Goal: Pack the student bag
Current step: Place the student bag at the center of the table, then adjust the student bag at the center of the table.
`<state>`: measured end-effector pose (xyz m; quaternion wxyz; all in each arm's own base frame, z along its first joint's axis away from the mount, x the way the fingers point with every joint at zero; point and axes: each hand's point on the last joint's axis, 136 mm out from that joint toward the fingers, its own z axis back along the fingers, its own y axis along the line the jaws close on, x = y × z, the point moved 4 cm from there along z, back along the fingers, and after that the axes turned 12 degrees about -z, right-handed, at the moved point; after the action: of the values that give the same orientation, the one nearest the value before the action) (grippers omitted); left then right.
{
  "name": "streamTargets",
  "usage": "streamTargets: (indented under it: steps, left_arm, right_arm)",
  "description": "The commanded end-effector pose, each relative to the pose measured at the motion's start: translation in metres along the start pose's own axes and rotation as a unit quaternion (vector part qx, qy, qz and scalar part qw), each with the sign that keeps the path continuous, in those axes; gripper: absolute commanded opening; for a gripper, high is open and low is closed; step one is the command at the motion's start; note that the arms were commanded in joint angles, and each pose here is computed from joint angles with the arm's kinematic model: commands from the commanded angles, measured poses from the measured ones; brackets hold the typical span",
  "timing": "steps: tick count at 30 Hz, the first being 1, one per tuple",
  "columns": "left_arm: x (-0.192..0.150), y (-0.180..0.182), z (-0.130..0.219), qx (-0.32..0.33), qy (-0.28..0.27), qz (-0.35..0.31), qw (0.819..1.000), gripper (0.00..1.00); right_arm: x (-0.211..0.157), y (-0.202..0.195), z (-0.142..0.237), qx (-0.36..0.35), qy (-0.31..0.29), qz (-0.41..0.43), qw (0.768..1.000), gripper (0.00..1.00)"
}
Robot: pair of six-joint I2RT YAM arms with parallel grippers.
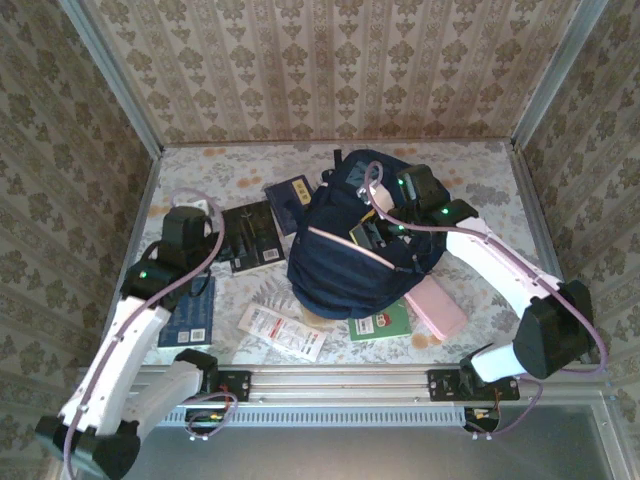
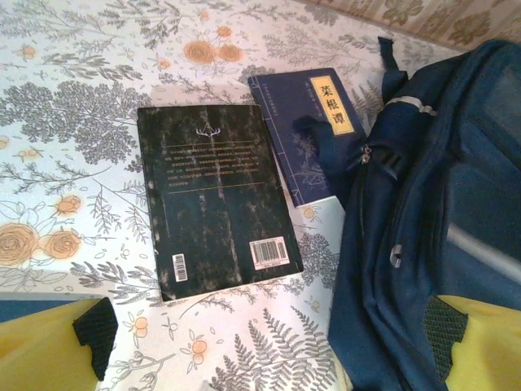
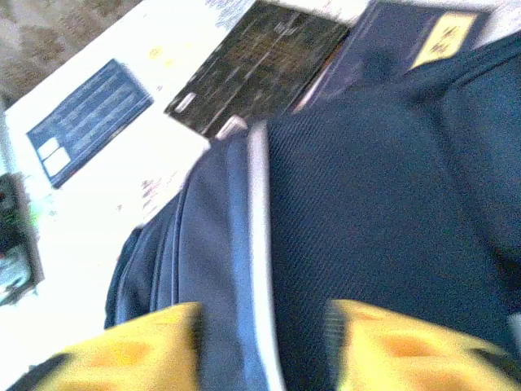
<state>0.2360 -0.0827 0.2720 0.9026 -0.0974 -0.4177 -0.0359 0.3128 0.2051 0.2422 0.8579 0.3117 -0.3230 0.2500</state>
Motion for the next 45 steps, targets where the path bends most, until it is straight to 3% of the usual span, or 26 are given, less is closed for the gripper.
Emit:
streamTargets:
  steps: [1, 4, 6, 7, 8, 10, 14, 16, 21, 29, 35, 39, 45]
  left_arm:
    - [0.018, -0.008, -0.015, -0.015, -0.002, 0.034, 0.999, 1.0]
    - [0.019, -0.018, -0.034, -0.037, 0.024, 0.048, 0.998, 1.0]
    - [0.014, -0.026, -0.047, -0.058, 0.048, 0.058, 0.995, 1.0]
    - [0.01, -0.031, -0.056, -0.07, 0.065, 0.064, 0.993, 1.0]
    - [0.008, -0.035, -0.062, -0.081, 0.076, 0.067, 0.992, 1.0]
    - [0.003, -0.048, -0.076, -0.108, 0.1, 0.069, 0.987, 1.0]
    - [0.001, -0.076, -0.097, -0.146, 0.129, 0.043, 0.98, 1.0]
    - [-0.004, -0.099, -0.105, -0.171, 0.152, 0.022, 0.973, 1.0]
    - [-0.021, -0.126, -0.128, -0.197, 0.194, 0.008, 0.961, 1.0]
    - [-0.046, -0.145, -0.148, -0.222, 0.238, 0.014, 0.945, 1.0]
    - [-0.055, -0.155, -0.146, -0.246, 0.244, 0.02, 0.938, 0.98]
    - [-0.055, -0.161, -0.139, -0.26, 0.241, 0.011, 0.935, 0.97]
    - [-0.048, -0.182, -0.126, -0.316, 0.223, -0.004, 0.922, 0.98]
  right_arm:
    - [0.046, -0.012, 0.035, -0.109, -0.132, -0.025, 0.985, 0.61]
    - [0.039, -0.027, 0.057, -0.182, -0.15, -0.128, 0.963, 0.64]
    - [0.02, -0.038, 0.062, -0.225, -0.14, -0.181, 0.947, 0.56]
    - [0.007, -0.054, 0.069, -0.284, -0.145, -0.231, 0.919, 0.56]
    - [-0.006, -0.067, 0.076, -0.327, -0.15, -0.279, 0.89, 0.63]
    - [-0.041, -0.087, 0.08, -0.359, -0.105, -0.355, 0.856, 0.7]
    - [-0.096, -0.123, 0.083, -0.305, -0.083, -0.537, 0.782, 0.73]
    - [-0.115, -0.134, 0.081, -0.289, -0.086, -0.565, 0.768, 0.84]
    - [-0.119, -0.148, 0.052, -0.194, -0.075, -0.592, 0.778, 0.98]
    - [-0.078, -0.161, 0.019, -0.063, -0.104, -0.615, 0.779, 0.94]
    - [-0.026, -0.159, -0.002, -0.006, -0.087, -0.59, 0.803, 0.89]
    - [-0.003, -0.157, -0.008, -0.019, -0.078, -0.562, 0.823, 0.89]
    - [-0.009, -0.17, -0.006, -0.151, -0.032, -0.544, 0.825, 1.0]
